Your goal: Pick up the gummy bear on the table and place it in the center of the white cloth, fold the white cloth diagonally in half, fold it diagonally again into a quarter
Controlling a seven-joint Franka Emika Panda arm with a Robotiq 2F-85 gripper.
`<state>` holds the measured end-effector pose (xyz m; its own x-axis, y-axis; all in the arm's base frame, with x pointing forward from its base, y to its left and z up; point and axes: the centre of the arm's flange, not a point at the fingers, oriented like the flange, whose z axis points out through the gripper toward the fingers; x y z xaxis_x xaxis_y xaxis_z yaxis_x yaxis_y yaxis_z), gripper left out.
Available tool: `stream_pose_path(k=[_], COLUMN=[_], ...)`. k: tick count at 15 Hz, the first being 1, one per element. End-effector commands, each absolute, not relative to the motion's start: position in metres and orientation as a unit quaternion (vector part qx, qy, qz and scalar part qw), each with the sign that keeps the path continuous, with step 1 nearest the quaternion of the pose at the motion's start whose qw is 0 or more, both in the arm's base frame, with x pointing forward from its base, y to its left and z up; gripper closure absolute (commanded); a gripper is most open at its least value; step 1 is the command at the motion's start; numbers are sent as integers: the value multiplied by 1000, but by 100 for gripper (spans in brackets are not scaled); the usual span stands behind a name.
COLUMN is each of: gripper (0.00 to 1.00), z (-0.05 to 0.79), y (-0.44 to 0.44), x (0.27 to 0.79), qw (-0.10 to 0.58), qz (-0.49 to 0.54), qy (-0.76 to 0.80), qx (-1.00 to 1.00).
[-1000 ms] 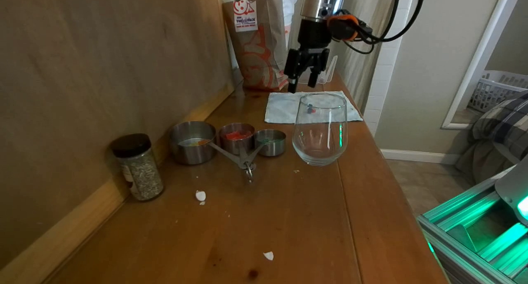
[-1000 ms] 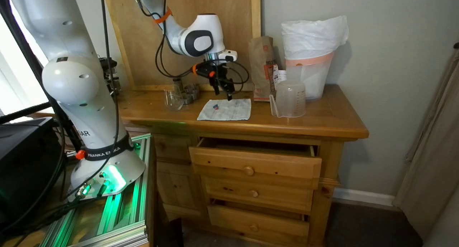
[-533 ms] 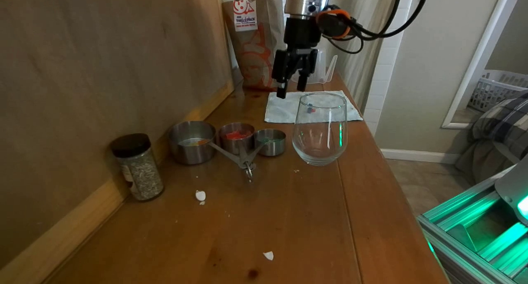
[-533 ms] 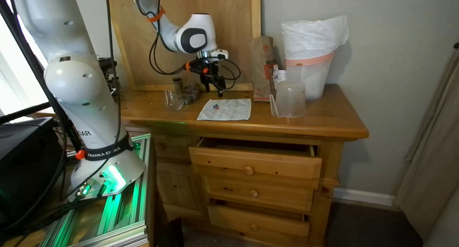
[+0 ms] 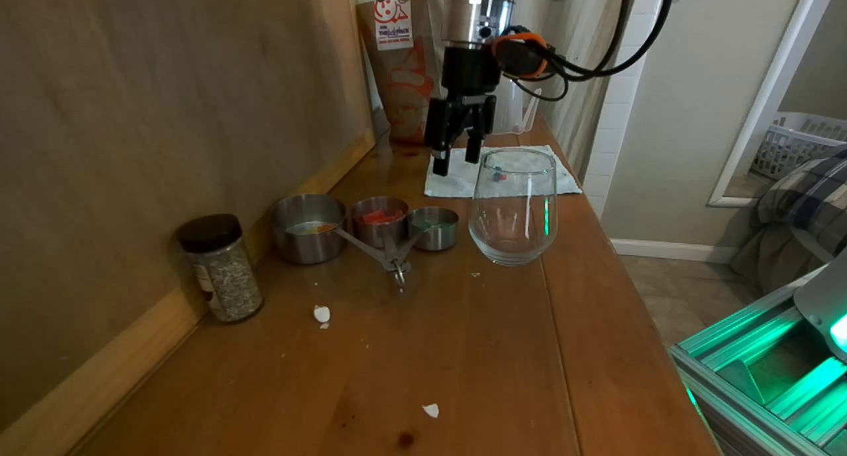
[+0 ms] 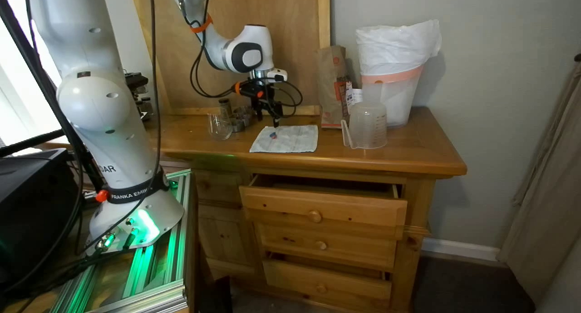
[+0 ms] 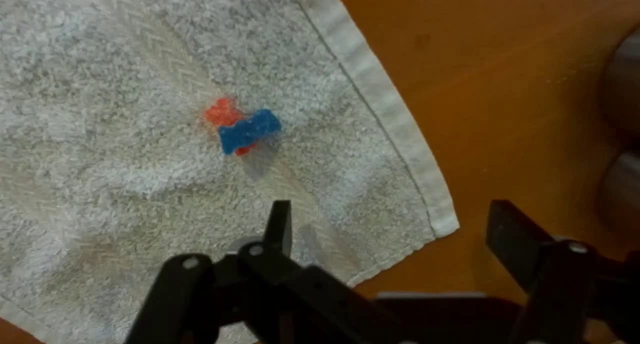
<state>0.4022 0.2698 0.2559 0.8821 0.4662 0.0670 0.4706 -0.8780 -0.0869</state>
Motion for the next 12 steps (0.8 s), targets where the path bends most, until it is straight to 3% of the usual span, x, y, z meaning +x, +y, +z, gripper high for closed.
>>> stream_pose_path(k=[1,12], gripper=[0,3], z=[245,241], y=[286,311], x=[412,411], qw=[60,53], qz=[-18,-8], qy=[-243,-254], qx=[-968,-966])
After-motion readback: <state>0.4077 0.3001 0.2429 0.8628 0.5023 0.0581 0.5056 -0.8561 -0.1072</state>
